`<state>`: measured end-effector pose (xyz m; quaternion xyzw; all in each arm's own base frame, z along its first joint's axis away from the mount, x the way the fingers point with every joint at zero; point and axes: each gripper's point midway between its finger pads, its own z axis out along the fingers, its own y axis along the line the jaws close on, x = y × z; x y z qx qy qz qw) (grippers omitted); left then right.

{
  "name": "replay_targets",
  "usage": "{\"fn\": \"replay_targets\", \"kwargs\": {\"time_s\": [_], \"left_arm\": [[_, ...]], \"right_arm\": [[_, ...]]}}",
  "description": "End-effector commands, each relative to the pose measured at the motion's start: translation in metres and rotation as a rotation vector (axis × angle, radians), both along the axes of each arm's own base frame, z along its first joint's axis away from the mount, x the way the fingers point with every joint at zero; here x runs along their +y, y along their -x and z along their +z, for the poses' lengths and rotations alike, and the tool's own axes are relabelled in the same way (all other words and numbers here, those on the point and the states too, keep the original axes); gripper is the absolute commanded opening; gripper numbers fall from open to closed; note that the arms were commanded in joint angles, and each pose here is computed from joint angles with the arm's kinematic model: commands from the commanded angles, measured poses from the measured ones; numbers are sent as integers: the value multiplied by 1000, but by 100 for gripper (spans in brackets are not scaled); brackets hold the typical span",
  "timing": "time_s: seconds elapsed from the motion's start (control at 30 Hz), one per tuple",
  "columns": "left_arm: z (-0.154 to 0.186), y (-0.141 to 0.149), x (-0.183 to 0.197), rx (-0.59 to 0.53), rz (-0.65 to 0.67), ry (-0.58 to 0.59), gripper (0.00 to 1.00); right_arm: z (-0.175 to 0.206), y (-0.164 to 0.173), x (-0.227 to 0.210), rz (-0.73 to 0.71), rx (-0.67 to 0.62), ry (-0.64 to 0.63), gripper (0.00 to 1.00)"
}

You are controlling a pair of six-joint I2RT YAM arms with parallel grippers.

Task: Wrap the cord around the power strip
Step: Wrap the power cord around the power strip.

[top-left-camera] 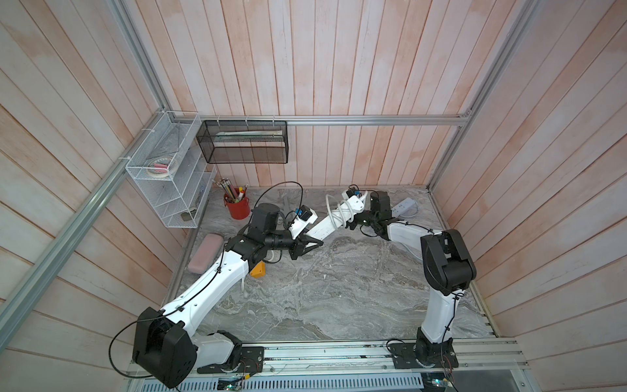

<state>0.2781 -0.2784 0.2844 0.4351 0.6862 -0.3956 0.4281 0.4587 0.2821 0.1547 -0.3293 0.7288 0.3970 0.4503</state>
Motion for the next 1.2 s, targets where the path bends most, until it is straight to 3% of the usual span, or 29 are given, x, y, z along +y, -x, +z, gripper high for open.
{"fn": "replay_targets", "kwargs": {"time_s": [0.0,0.1,0.2,0.3,0.53,0.7,0.9,1.17], "left_arm": [[53,-14,-1,-137,57,128,0],[62,-25,2,-141,117,142,0],[71,-36,6,-151,179,160,0],[77,-57,17,-167,295,167,0],[74,-129,63,-134,609,104,0],[23,-174,98,-131,772,-157,0],[-36,-190,138,-98,884,-400,0],[-49,-184,135,-65,844,-437,0]], "right_arm": [[8,-9,9,-69,-14,-97,49],[6,-6,14,-101,-6,-137,41],[2,0,18,-120,6,-148,17],[0,5,11,-162,18,-104,0],[-13,81,31,-54,-74,245,0],[-8,122,30,8,-136,431,0],[35,135,9,-19,-283,551,0],[84,134,-8,-59,-452,677,0]]}}
